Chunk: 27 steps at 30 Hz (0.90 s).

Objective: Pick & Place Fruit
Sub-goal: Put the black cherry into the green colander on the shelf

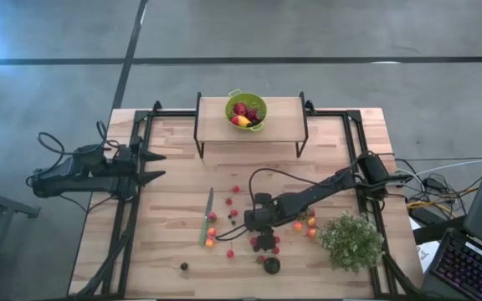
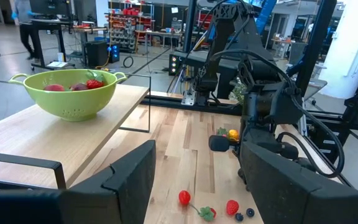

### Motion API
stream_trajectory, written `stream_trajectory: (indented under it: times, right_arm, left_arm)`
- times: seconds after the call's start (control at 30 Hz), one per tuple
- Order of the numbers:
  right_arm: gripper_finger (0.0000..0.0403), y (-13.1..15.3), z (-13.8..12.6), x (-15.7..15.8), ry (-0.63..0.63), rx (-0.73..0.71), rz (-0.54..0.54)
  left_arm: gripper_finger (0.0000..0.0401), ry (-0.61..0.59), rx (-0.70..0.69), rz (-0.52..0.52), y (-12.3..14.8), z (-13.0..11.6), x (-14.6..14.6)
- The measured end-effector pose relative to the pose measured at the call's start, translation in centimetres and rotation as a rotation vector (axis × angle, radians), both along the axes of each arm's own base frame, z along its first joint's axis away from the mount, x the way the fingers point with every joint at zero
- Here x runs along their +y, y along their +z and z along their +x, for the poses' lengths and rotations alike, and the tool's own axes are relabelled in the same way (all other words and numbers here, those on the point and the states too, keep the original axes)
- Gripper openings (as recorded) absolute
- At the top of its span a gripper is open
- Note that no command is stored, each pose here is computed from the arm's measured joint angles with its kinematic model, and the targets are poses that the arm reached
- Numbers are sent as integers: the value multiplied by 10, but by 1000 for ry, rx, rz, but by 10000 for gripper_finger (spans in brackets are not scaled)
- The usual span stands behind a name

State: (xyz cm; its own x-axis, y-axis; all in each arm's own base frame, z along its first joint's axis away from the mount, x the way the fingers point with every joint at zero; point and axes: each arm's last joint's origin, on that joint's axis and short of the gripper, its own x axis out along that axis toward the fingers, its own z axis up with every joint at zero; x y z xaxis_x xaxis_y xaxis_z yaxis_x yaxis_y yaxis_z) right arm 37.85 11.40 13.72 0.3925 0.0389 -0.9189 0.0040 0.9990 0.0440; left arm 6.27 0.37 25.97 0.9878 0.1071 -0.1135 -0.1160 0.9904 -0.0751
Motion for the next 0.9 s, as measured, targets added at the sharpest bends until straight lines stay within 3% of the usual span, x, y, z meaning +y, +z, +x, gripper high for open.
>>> stream_trajectory:
  times: [0.17,0.37,0.9]
  right_arm:
    - [8,7,0,-3,-42,-19,-16]
    - [8,48,6,-20,-48,-135,-4]
    - [8,143,0,-100,-160,-420,19]
  left_arm:
    - [241,0,0,0,0,0,0]
    - [241,0,0,0,0,0,0]
    - [241,-1,0,0,0,0,0]
